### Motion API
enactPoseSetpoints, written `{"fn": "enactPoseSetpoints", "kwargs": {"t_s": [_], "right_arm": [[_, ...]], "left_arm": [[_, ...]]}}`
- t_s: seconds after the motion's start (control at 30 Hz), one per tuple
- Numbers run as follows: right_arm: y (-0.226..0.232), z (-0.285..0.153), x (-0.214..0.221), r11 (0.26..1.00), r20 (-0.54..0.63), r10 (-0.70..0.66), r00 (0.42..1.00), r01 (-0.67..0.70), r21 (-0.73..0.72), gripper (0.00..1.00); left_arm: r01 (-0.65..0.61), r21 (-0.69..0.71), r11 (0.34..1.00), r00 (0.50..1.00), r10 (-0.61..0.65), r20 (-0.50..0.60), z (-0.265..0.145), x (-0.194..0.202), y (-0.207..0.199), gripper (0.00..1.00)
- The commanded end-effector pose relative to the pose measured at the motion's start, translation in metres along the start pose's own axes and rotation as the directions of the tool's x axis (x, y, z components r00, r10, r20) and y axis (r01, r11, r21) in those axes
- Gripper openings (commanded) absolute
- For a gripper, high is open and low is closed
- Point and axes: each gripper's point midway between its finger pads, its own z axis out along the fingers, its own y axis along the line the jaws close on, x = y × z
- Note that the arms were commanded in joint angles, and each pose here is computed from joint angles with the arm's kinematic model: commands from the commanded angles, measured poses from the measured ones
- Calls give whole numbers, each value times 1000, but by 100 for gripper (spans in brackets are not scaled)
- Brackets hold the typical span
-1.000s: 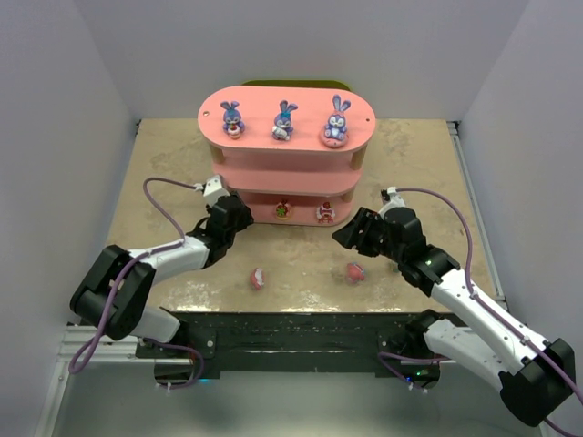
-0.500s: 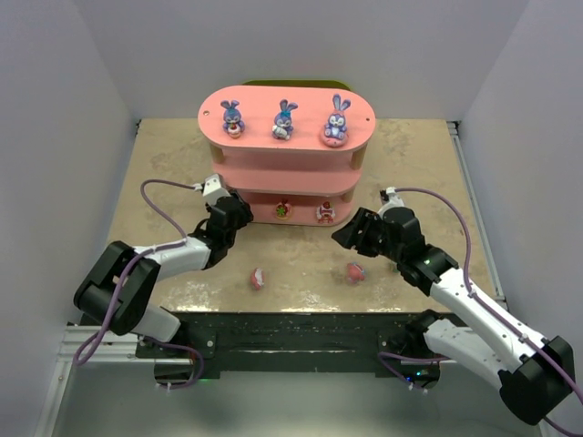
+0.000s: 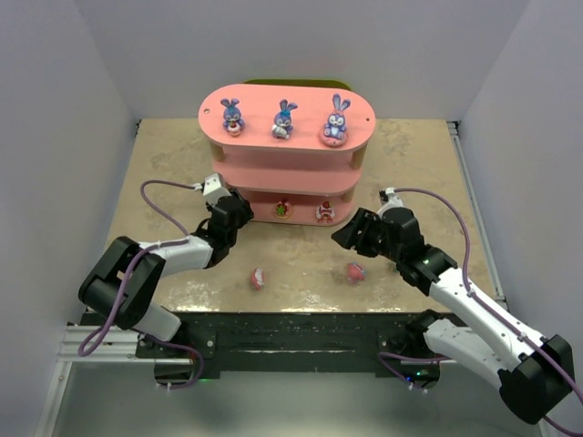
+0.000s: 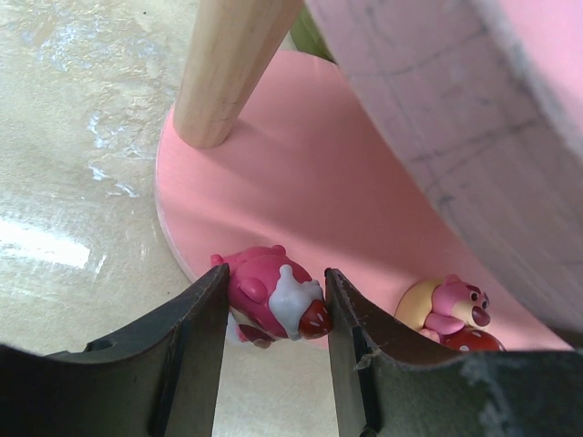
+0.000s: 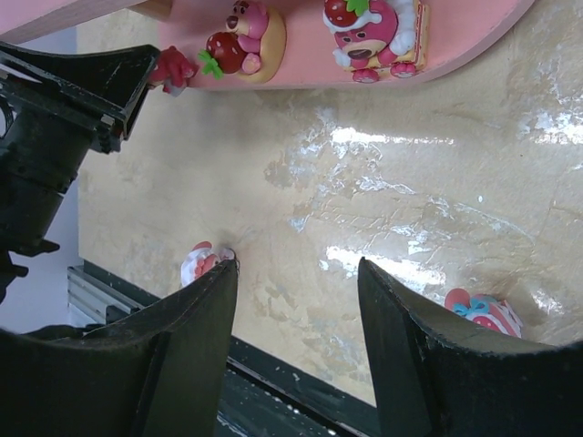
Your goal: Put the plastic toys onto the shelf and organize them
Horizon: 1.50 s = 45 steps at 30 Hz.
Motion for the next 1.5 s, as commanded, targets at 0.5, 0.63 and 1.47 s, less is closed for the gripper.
{"fn": "enactPoseSetpoints", "kwargs": {"t_s": [0.5, 0.63, 1.47], "right_arm": [[-2, 4, -3, 1000, 29, -1, 1000, 1, -6, 58], [-2, 4, -3, 1000, 28, 1, 1000, -1, -7, 58], [-3, -1, 1, 1000, 24, 7, 1000, -6, -17, 58]], "left_arm": [[-1, 40, 999, 998, -2, 57, 7, -18, -16, 61], [0, 53, 999, 998, -4, 68, 2, -23, -20, 67], [37, 81, 996, 998, -40, 41, -39, -25, -8, 60]]}}
